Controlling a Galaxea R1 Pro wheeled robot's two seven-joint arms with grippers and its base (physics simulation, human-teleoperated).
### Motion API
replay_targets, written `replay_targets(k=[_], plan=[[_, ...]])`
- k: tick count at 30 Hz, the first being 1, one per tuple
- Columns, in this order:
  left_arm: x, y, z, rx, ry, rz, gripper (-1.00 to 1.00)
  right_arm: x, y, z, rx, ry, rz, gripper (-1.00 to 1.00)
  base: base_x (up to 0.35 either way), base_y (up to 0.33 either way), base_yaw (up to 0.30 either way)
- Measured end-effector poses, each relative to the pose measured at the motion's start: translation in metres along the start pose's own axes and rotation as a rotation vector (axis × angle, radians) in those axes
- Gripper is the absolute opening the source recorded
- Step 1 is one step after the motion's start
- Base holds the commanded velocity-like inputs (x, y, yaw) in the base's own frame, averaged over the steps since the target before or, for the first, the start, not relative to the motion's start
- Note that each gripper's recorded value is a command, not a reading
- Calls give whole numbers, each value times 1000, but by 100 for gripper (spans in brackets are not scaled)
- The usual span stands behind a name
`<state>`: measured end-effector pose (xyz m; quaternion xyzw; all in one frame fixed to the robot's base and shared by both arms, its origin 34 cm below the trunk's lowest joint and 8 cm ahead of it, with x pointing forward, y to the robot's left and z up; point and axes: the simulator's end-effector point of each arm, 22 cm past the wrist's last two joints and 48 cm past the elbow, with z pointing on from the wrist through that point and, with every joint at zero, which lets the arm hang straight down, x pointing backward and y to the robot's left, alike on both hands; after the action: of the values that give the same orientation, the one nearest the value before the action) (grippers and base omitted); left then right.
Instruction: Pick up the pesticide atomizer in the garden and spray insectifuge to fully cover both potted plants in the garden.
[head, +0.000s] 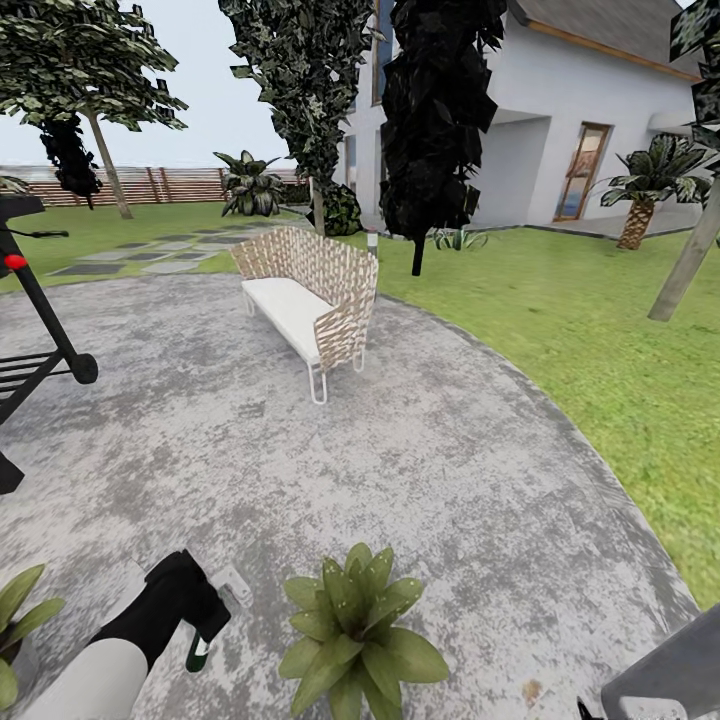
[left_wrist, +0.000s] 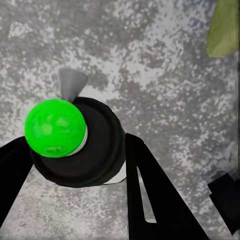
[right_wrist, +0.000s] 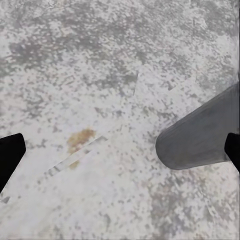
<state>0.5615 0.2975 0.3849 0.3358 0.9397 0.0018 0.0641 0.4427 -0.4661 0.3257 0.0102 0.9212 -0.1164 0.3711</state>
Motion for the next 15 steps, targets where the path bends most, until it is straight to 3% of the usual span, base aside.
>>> replay_targets(k=[3,8,15], plan=[[-2,1,-1,1,-3,-2,-100,-7,0,0,-1,-33,-4,100,0,0,0],[-2,-2,8,1,4,-13,-100,1,3,5,-4,-39,-5,100,0,0,0],[0,2,5,-7,19,-34,-100,0,-2,5,-1,-41,-8,100,0,0,0]])
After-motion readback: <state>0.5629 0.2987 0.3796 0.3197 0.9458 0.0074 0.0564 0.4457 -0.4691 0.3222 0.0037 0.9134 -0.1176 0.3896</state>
